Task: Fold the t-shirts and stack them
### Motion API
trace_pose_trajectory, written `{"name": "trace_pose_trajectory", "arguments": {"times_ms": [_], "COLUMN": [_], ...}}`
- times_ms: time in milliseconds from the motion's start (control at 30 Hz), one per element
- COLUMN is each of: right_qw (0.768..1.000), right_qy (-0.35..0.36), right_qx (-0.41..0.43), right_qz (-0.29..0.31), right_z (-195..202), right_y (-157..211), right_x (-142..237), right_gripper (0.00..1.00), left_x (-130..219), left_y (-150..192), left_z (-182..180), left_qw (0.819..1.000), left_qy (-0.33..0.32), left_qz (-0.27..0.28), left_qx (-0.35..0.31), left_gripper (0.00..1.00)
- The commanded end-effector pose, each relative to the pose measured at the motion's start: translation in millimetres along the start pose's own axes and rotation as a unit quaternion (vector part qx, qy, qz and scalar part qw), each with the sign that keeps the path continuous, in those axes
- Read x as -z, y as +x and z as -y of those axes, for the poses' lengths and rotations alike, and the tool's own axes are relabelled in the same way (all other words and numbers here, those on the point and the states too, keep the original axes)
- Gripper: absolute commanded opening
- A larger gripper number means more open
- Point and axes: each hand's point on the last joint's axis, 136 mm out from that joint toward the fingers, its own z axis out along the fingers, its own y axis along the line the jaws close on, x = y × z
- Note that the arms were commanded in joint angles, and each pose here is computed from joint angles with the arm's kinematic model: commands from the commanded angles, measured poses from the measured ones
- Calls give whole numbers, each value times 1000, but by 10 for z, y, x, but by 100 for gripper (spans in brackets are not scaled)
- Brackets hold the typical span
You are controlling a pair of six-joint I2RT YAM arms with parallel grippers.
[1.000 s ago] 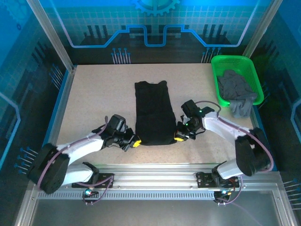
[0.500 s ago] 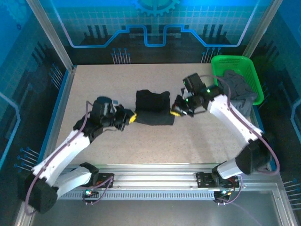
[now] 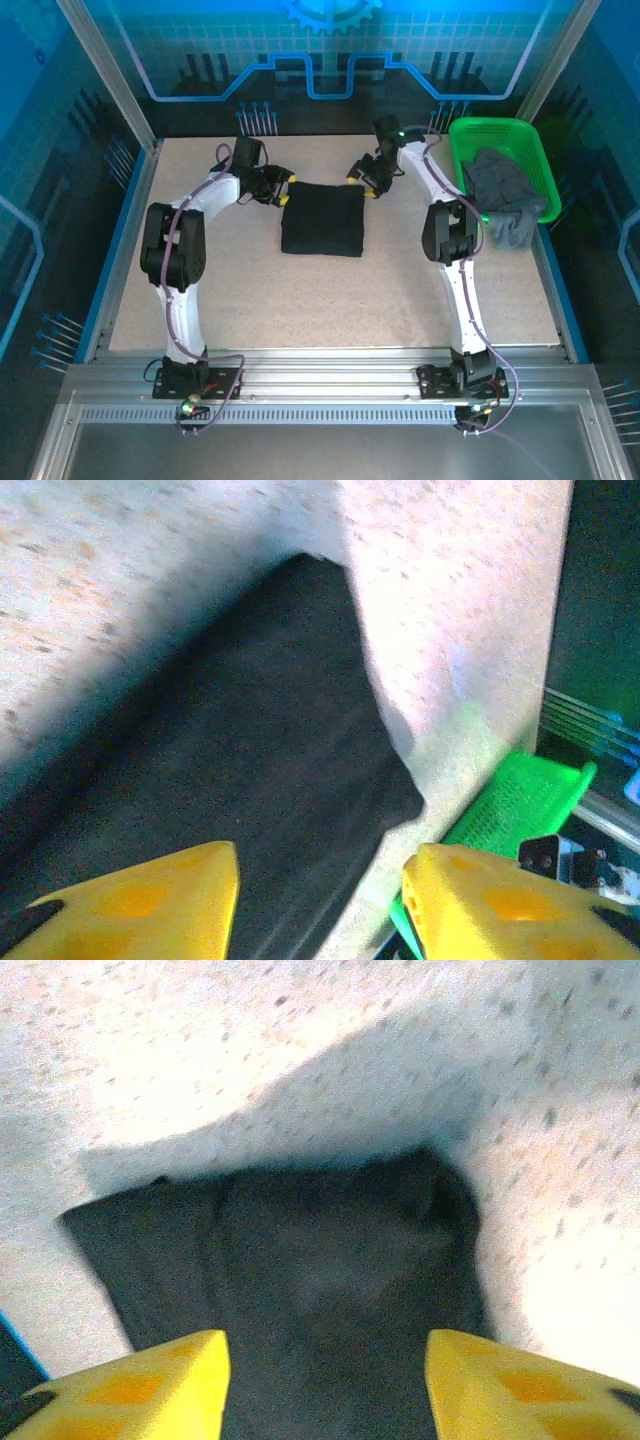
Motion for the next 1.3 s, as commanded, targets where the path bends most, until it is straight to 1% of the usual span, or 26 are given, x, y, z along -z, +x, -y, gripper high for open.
{"name": "trace_pose_trajectory", "arguments": {"times_ms": [0,67,133,167,233,300,367,433,500,533,567,600,700,833,900,933,967,1000,1133,1167,1200,1267], "right_qw": [999,996,992,990,981,974,965,960,958,957,957,957,958,959,958,958,959,959,960,960,960,961], "right_qy": [-17,-20,-39,-52,-102,-144,-183,-210,-230,-239,-243,-244,-240,-237,-237,-238,-238,-237,-237,-236,-236,-235], "right_qx": [29,54,82,91,109,118,125,125,118,116,114,115,120,118,118,118,117,116,110,109,108,108], "right_qz": [40,66,90,99,122,130,139,139,126,118,110,106,103,104,105,105,106,105,103,101,100,100], "right_z": [-182,-202,-237,-230,-221,-126,-50,57,148,185,222,250,332,411,440,452,470,486,541,549,550,557], "right_y": [-24,38,198,282,520,772,995,1217,1380,1444,1505,1549,1627,1630,1626,1626,1628,1624,1626,1630,1626,1618], "right_x": [654,924,1164,1237,1408,1459,1529,1539,1510,1491,1476,1474,1510,1609,1660,1684,1705,1714,1725,1721,1723,1728], "right_gripper": [59,59,58,58,57,57,57,59,60,61,61,61,61,61,61,61,61,61,60,60,60,59], "left_x": [397,595,816,865,950,935,852,687,438,326,198,97,-131,-422,-543,-595,-635,-663,-801,-811,-798,-724], "left_y": [193,350,548,654,954,1256,1538,1769,1902,1963,2005,2028,2075,2076,2030,1994,1946,1903,1668,1586,1499,1288], "left_z": [332,265,87,-25,-226,-377,-444,-459,-514,-452,-436,-433,-386,-508,-593,-600,-599,-585,-528,-535,-534,-505], "left_qw": [998,998,998,999,999,998,996,995,993,989,987,986,985,987,985,984,983,981,975,974,972,971], "left_qy": [35,36,37,37,46,56,72,92,99,122,135,137,149,133,130,135,141,148,174,175,178,184], "left_qz": [3,3,3,-3,-19,-30,-30,-23,-22,-24,-26,-26,-13,3,14,22,32,41,62,68,75,85], "left_qx": [-53,-57,-42,-30,0,23,37,45,66,76,83,90,83,86,110,113,115,117,127,129,131,125], "left_gripper": [54,54,54,54,55,57,63,69,71,73,78,79,80,78,73,68,61,53,11,3,0,0]}}
